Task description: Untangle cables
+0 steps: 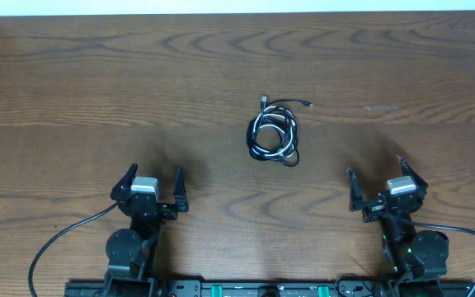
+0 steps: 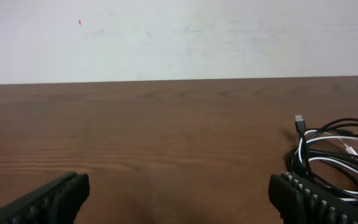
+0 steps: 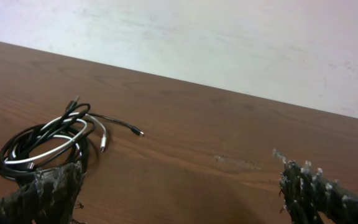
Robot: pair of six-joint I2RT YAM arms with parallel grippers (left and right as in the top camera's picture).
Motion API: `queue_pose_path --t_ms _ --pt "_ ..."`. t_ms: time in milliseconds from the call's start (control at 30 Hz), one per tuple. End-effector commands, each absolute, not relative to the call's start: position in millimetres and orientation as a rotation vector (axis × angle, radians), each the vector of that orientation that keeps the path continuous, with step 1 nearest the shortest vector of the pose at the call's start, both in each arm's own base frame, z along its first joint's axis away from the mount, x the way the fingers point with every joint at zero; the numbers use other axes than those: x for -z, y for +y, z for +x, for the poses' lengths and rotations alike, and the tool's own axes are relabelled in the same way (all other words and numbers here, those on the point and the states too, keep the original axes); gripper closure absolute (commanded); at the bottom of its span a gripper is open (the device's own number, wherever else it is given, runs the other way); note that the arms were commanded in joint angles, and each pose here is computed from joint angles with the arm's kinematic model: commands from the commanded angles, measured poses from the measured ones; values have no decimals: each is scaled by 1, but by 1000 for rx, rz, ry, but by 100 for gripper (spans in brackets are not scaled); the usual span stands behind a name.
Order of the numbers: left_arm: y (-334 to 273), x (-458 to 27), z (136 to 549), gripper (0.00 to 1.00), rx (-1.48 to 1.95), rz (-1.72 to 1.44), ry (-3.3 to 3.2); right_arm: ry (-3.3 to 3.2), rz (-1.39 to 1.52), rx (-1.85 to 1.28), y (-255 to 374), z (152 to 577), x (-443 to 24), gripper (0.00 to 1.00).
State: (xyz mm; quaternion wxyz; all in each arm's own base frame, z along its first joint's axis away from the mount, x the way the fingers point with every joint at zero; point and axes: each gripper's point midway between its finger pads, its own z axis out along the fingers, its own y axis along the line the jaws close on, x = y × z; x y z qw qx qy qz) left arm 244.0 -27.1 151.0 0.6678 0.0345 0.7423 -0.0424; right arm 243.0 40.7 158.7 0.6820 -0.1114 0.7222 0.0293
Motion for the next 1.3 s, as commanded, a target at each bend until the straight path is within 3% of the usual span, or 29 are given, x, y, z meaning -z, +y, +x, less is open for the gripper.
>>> queue_pose_path --t_ms 0,1267 --pt "-23 -136 243 3 75 65 1726 1620 -253 -62 41 243 -158 1" --pt "-12 -136 244 3 7 32 1727 1620 -253 -62 41 243 -158 1"
